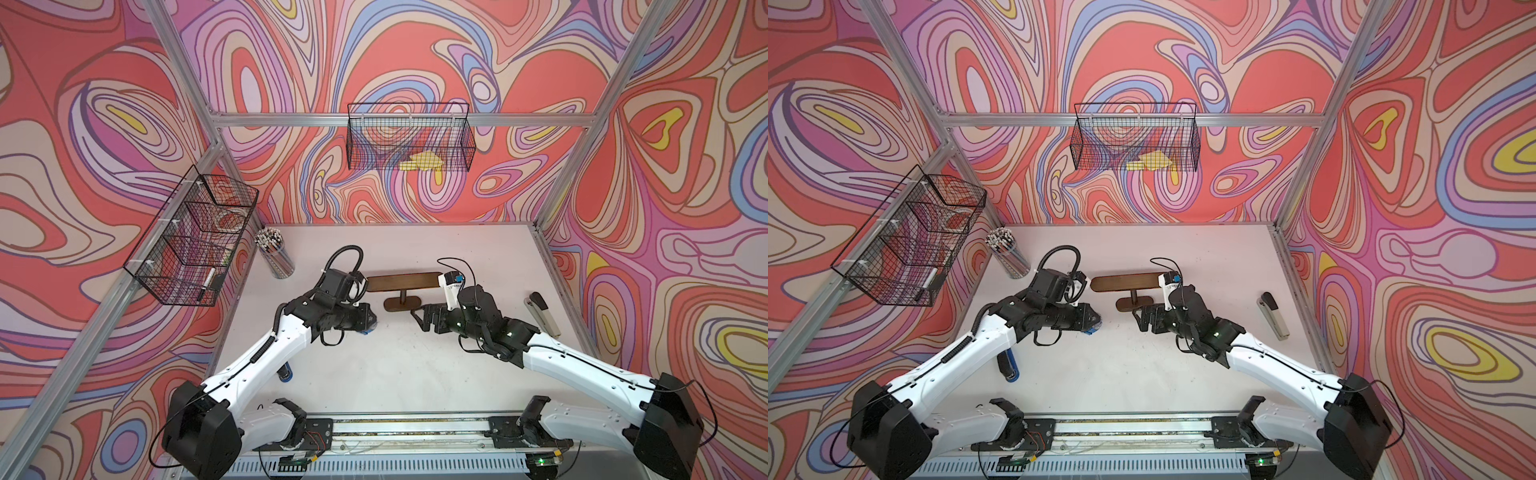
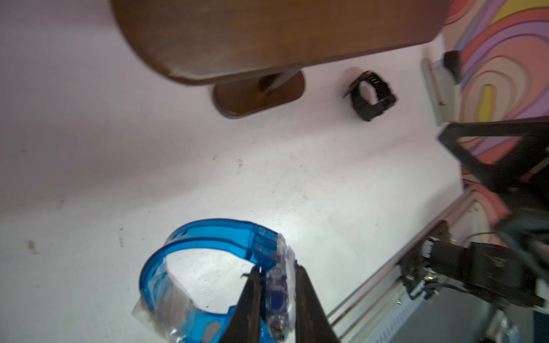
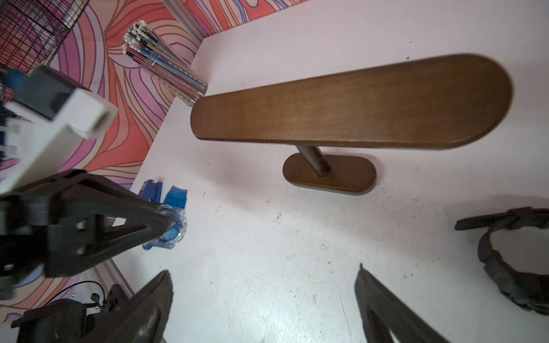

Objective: Place watch on stand
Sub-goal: Pick up the watch at the center of the board.

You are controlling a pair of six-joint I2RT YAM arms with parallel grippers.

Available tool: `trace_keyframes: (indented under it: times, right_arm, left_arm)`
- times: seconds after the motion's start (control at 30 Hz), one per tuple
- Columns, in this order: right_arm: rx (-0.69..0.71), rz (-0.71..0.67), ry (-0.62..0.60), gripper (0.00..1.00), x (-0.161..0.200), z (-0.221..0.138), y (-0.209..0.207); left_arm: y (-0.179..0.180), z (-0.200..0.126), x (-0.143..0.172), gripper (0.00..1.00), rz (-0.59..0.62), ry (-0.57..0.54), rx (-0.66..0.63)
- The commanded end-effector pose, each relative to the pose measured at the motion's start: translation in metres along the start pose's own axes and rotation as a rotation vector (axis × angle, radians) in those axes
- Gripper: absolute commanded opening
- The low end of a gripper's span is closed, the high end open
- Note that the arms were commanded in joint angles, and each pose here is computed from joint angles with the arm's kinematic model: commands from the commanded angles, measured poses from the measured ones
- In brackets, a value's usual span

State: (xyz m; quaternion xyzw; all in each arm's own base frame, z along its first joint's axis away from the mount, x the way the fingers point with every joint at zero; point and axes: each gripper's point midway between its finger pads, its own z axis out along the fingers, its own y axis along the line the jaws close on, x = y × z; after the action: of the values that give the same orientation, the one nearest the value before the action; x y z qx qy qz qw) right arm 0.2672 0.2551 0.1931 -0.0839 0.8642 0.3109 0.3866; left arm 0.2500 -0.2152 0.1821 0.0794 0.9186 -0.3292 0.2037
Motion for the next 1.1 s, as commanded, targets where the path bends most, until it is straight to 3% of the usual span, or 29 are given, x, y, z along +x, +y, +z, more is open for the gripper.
trace_keyframes:
  times: [0.0, 0.1, 0.3, 0.53, 0.67, 0.83, 1.07]
  right_arm:
    - [0.034, -0.059, -0.114, 0.93, -0.025, -0.019, 0.0]
    - [0.043, -0.075, -0.191, 0.9, -0.038, -0.032, -0.001]
    - [0.01, -0.1, -0.301, 0.81, -0.058, -0.058, 0.008]
    - [-0.031, -0.097, -0.345, 0.63, -0.057, -0.073, 0.01]
    - [-0.132, -0.12, -0.344, 0.58, -0.056, -0.075, 0.028]
    - [-0.203, -0.144, -0.328, 0.56, -0.056, -0.069, 0.043]
    - [-0.222, -0.172, -0.309, 0.52, -0.058, -0.06, 0.05]
  left_arm:
    - [-0.062, -0.016, -0.001, 0.0, -0.018, 0.044, 0.327]
    - [-0.1, -0.031, -0.011, 0.0, -0.018, 0.028, 0.557]
    - [-0.137, -0.057, -0.02, 0.0, -0.007, 0.009, 0.825]
    - [-0.152, -0.073, -0.034, 0.0, -0.041, -0.026, 0.968]
    - [-0.154, -0.072, -0.04, 0.0, -0.082, -0.024, 1.043]
    - [-0.156, -0.073, -0.048, 0.0, -0.129, -0.024, 1.127]
    - [-0.156, -0.072, -0.047, 0.0, -0.139, -0.019, 1.124]
